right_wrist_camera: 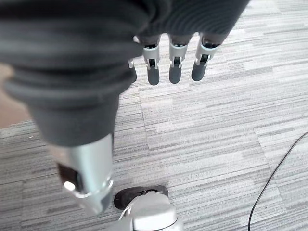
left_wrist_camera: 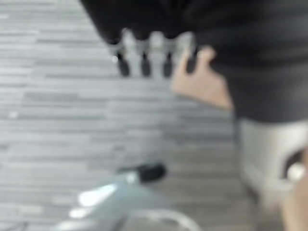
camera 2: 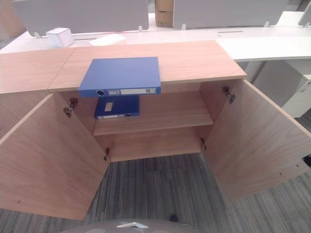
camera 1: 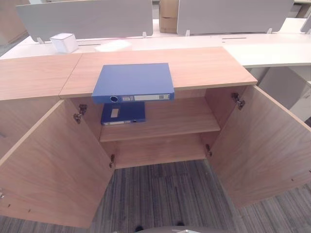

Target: Put the empty folder in the office cabinet

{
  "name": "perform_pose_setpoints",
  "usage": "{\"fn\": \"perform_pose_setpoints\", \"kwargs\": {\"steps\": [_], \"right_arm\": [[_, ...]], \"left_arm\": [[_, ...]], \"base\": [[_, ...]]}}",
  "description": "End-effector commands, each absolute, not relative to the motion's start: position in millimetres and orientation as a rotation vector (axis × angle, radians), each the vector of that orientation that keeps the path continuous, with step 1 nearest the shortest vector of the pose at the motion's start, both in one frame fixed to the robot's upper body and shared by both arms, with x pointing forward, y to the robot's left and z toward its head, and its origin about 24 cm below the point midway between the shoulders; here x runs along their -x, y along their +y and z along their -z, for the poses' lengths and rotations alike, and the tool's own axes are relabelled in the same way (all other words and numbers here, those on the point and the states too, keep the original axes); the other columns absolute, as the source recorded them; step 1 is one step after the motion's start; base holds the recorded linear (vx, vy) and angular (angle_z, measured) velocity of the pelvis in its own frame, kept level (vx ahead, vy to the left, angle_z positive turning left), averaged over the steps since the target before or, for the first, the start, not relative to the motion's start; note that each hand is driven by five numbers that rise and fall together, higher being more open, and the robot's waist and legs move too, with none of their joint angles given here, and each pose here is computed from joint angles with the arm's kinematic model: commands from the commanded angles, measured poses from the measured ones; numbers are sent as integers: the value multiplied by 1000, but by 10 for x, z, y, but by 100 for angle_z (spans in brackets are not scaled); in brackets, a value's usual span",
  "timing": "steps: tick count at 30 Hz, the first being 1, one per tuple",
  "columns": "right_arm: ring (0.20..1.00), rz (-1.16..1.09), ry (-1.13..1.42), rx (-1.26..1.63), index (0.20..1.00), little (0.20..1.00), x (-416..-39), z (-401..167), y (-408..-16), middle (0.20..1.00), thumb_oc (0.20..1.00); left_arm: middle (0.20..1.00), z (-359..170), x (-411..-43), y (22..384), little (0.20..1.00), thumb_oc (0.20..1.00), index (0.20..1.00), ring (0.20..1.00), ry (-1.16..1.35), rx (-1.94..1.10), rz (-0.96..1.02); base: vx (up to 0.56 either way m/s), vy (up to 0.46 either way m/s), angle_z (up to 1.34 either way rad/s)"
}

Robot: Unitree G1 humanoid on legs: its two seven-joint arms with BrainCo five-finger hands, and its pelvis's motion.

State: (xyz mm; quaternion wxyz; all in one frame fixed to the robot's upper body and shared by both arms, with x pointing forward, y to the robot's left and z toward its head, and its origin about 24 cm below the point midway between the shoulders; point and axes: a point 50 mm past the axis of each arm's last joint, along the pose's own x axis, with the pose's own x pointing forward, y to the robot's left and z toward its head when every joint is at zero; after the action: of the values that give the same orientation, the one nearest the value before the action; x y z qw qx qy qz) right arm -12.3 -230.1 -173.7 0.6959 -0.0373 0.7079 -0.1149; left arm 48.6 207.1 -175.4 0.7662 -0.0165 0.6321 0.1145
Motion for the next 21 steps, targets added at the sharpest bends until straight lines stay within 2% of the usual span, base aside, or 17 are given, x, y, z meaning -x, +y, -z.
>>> {"fn": "perform_pose_setpoints", "kwargs": {"steps": [1, 2, 5, 11, 13, 16, 21], "right_arm": [[1000, 291, 1542, 90, 1000, 1000, -46, 1733, -2334, 1000, 1000], [1000, 290, 1554, 107, 1000, 1000, -29, 1720, -2389, 1000, 1000], [1000, 324, 1542, 109, 1000, 1000, 14, 1706, -2446, 1000, 1000], [1000, 357, 1499, 103, 1000, 1000, 19, 1700, -2445, 1000, 1000], [1000, 357, 1503, 100, 1000, 1000, 20, 1702, -2441, 1000, 1000], [1000, 369, 1516, 90, 1000, 1000, 33, 1701, -2454, 1000, 1000], [1000, 390, 1553, 75, 1000, 1000, 108, 1697, -2471, 1000, 1000]], "left_arm": [[1000, 1678, -712, 2316, 1000, 1000, 1000, 1000, 1294, 11, -348], [1000, 1490, -1285, 2452, 1000, 1000, 1000, 1000, 1085, 43, -398], [1000, 1442, -1147, 2566, 1000, 1000, 1000, 1000, 1010, 74, -473], [1000, 800, -1570, 2870, 1000, 1000, 1000, 1000, 610, -134, -472], [1000, 723, -1612, 2903, 1000, 1000, 1000, 1000, 576, -172, -471], [1000, 425, -1780, 3028, 1000, 1000, 1000, 1000, 446, -328, -484], [1000, -458, -2072, 3266, 1000, 1000, 1000, 1000, 92, -851, -532]], "base": [[71, 0, 10], [60, 9, 9], [1, -4, 0], [-6, -8, 4], [8, -4, 7], [0, 0, 0], [17, -2, 2]]}}
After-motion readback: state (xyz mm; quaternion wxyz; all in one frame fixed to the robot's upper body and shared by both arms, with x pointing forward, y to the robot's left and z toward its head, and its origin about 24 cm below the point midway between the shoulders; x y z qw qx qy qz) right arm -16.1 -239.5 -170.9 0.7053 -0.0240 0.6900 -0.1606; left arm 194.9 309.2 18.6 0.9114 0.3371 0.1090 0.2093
